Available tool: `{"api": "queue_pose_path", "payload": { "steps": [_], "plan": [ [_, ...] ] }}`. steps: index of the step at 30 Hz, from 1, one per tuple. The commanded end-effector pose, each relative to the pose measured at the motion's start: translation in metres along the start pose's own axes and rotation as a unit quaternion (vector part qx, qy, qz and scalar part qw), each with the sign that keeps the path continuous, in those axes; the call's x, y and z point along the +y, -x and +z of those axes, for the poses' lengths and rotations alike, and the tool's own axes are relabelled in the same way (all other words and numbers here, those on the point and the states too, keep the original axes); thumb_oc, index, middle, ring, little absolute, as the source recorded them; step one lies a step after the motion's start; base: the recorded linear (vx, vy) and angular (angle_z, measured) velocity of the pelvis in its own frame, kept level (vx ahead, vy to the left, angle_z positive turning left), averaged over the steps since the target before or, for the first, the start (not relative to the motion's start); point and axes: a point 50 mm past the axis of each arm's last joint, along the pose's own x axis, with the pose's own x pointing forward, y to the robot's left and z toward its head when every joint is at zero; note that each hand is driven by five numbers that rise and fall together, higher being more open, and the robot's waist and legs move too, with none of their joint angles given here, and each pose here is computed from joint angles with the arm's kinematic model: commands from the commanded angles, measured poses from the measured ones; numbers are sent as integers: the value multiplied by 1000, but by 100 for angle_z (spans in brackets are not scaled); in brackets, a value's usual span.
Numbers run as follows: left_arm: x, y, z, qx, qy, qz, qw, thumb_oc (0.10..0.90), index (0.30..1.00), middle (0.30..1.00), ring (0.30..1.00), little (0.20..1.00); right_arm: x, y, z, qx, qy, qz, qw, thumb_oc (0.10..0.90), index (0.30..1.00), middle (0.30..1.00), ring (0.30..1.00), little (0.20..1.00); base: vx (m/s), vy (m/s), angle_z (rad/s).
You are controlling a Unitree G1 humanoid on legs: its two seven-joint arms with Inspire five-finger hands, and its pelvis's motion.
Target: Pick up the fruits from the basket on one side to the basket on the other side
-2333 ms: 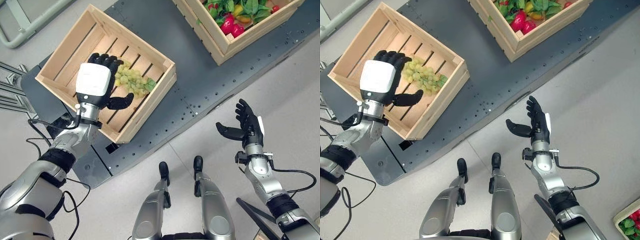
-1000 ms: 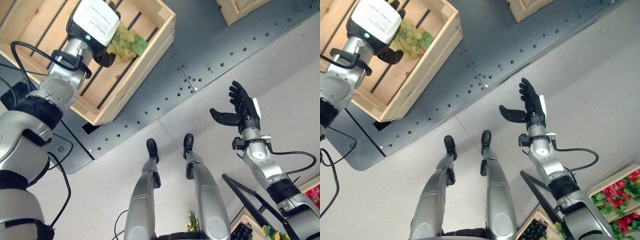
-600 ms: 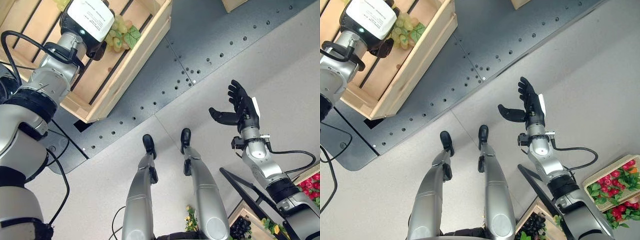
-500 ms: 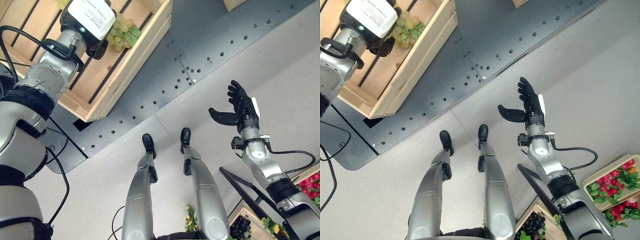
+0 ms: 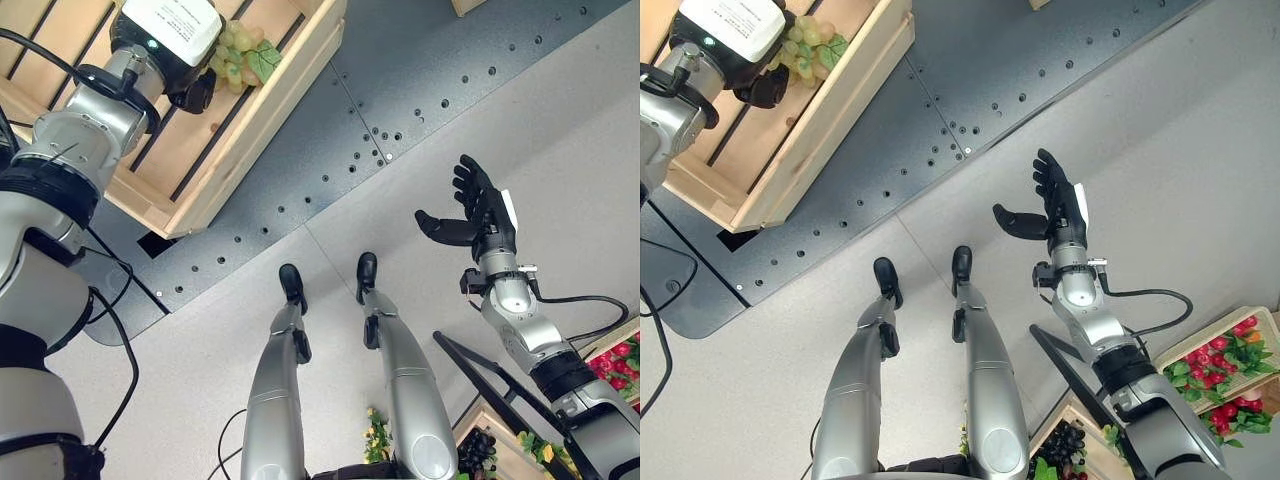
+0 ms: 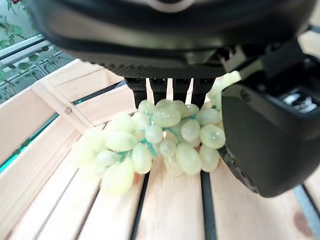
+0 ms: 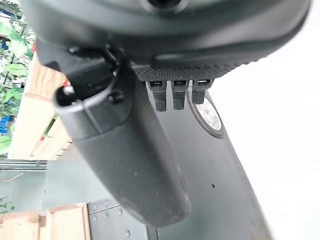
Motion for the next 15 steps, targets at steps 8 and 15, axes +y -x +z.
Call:
{"api": "queue_pose_path", "payload": {
  "steps": [8,15],
  "plan": [
    [4,1,25,-96,70,32,992,400,300,300,300,300,-27,-9,41,-98,-55,-68,991,800,900,900,900,900,-4,-2,1],
    [7,5,27,-108,75,84,988,400,300,300,300,300,-28,-8,39,-95,-57,-69,991,800,900,900,900,900,-4,-6,-1]
  ]
}}
